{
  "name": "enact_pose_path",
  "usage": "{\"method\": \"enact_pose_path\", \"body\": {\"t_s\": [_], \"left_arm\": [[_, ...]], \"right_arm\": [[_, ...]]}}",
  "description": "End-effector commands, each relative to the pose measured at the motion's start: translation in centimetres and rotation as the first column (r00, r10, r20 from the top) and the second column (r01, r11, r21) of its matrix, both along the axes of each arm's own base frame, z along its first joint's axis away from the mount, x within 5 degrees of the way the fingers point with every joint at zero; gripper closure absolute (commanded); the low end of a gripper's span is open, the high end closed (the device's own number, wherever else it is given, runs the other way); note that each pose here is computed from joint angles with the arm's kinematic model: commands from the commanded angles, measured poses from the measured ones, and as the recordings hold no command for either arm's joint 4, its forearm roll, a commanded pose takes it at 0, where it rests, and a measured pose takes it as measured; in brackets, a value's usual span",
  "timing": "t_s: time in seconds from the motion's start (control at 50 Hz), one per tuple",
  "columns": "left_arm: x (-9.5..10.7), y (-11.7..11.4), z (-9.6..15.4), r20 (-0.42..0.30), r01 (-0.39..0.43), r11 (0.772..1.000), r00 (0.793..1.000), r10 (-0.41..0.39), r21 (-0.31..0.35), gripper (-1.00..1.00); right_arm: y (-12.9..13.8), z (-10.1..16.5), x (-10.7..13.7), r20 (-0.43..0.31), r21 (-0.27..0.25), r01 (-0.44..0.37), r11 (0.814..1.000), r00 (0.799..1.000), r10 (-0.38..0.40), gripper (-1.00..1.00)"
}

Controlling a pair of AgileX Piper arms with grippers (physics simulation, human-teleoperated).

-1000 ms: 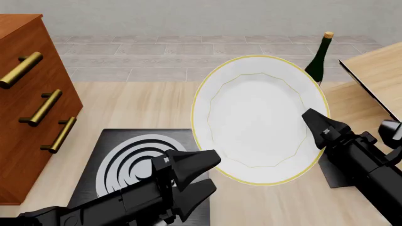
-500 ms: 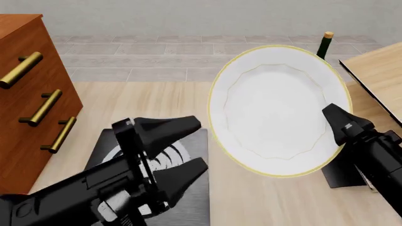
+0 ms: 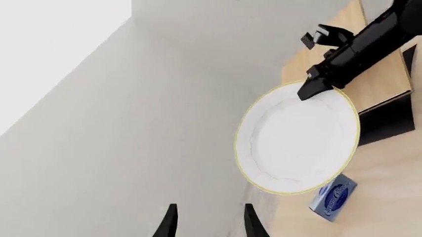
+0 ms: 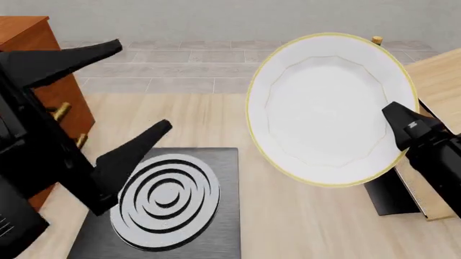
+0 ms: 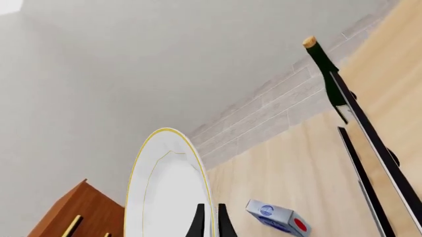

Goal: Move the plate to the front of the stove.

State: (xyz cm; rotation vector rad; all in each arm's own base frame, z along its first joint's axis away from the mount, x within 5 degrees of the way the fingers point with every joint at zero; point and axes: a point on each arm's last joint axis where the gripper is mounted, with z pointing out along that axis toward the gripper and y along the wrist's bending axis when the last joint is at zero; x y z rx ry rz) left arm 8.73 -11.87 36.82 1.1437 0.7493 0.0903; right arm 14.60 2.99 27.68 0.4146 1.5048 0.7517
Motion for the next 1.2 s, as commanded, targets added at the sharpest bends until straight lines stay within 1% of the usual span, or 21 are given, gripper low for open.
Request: {"method": "enact_pose_path", "body": {"t_s": [0.02, 0.12, 0.14, 0.16, 0.18, 0.22, 0.26, 0.3, 0.32, 0.38, 0.4, 0.44, 0.48, 0.5, 0.54, 0.56, 0.58, 0.74, 0.8, 0.88, 1.2], "left_arm": [[-2.4, 4.7, 5.6, -0.163, -0.032, 0.970, 0.987, -0.008, -0.241, -1.00], [-3.7, 6.5, 7.4, -0.194, -0.046, 0.941, 0.981, -0.021, -0.335, -1.00], [-4.0, 7.0, 7.8, -0.206, -0.058, 0.931, 0.978, -0.019, -0.361, -1.00], [-4.4, 7.5, 7.9, -0.197, -0.057, 0.924, 0.980, -0.020, -0.379, -1.00], [-4.7, 7.9, 8.2, -0.200, -0.062, 0.913, 0.980, -0.021, -0.403, -1.00], [-5.0, 8.3, 8.2, -0.189, -0.065, 0.908, 0.982, -0.016, -0.413, -1.00], [-5.7, 9.1, 8.7, -0.196, -0.070, 0.887, 0.980, -0.024, -0.456, -1.00], [-5.8, 9.1, 8.6, -0.192, -0.072, 0.889, 0.981, -0.018, -0.452, -1.00], [-6.1, 9.5, 8.9, -0.210, -0.076, 0.875, 0.977, -0.030, -0.478, -1.00], [-6.5, 9.9, 8.9, -0.217, -0.082, 0.866, 0.976, -0.031, -0.493, -1.00], [-6.7, 10.0, 9.0, -0.227, -0.085, 0.859, 0.973, -0.037, -0.506, -1.00], [-6.9, 10.3, 8.8, -0.222, -0.086, 0.857, 0.974, -0.034, -0.507, -1.00], [-7.3, 10.6, 8.9, -0.234, -0.089, 0.845, 0.971, -0.044, -0.528, -1.00], [-7.2, 10.5, 8.8, -0.237, -0.089, 0.849, 0.970, -0.043, -0.520, -1.00], [-7.3, 10.6, 8.8, -0.251, -0.096, 0.844, 0.967, -0.047, -0.528, -1.00], [-7.2, 10.6, 8.6, -0.251, -0.096, 0.847, 0.967, -0.045, -0.522, -1.00], [-7.3, 10.7, 8.7, -0.258, -0.094, 0.842, 0.965, -0.054, -0.531, -1.00], [-7.8, 11.1, 8.7, -0.262, -0.098, 0.835, 0.963, -0.056, -0.542, -1.00], [-7.6, 10.9, 8.5, -0.275, -0.103, 0.840, 0.960, -0.056, -0.532, -1.00], [-7.2, 10.7, 8.2, -0.291, -0.138, 0.850, 0.957, -0.019, -0.509, -1.00], [-6.1, 9.8, 6.8, -0.355, -0.171, 0.870, 0.935, -0.005, -0.463, -1.00]], "right_arm": [[0.3, 1.0, 1.1, -0.006, -0.009, -0.001, 1.000, 1.000, 0.001, 1.00], [0.6, 1.5, 2.2, -0.027, -0.030, -0.009, 0.999, 1.000, 0.008, 1.00], [1.0, 1.4, 2.7, -0.055, -0.041, -0.025, 0.999, 0.998, 0.023, 1.00], [0.9, 1.7, 2.9, -0.039, -0.039, -0.013, 0.999, 0.999, 0.011, 1.00], [1.0, 2.0, 3.1, -0.040, -0.056, -0.018, 0.998, 0.999, 0.015, 1.00], [1.1, 2.1, 3.4, -0.045, -0.049, -0.019, 0.999, 0.999, 0.017, 1.00], [1.3, 2.7, 4.4, -0.056, -0.077, -0.017, 0.997, 0.998, 0.013, 1.00], [1.4, 2.9, 4.9, -0.062, -0.085, -0.018, 0.996, 0.998, 0.013, 1.00], [1.5, 3.2, 5.5, -0.067, -0.101, -0.019, 0.995, 0.998, 0.012, 1.00], [1.8, 3.6, 6.5, -0.078, -0.108, -0.024, 0.994, 0.997, 0.016, 1.00], [1.9, 3.8, 6.8, -0.082, -0.122, -0.025, 0.992, 0.997, 0.015, 1.00], [2.2, 4.0, 7.8, -0.092, -0.140, -0.032, 0.990, 0.996, 0.019, 1.00], [2.5, 4.3, 8.5, -0.098, -0.149, -0.038, 0.988, 0.995, 0.024, 1.00], [2.6, 4.5, 8.8, -0.099, -0.155, -0.040, 0.987, 0.995, 0.025, 1.00], [3.1, 4.6, 9.3, -0.103, -0.153, -0.054, 0.987, 0.994, 0.038, 1.00], [3.4, 4.8, 9.7, -0.104, -0.168, -0.065, 0.984, 0.993, 0.047, 1.00], [3.6, 4.9, 10.0, -0.107, -0.154, -0.070, 0.986, 0.993, 0.053, 1.00], [5.1, 5.2, 12.1, -0.121, -0.161, -0.103, 0.982, 0.989, 0.084, 1.00], [5.8, 4.9, 13.1, -0.129, -0.158, -0.117, 0.980, 0.987, 0.097, 1.00], [6.4, 4.6, 13.9, -0.137, -0.156, -0.128, 0.979, 0.985, 0.106, 1.00], [9.6, 3.5, 18.3, -0.174, -0.139, -0.178, 0.974, 0.973, 0.153, 1.00]]}}
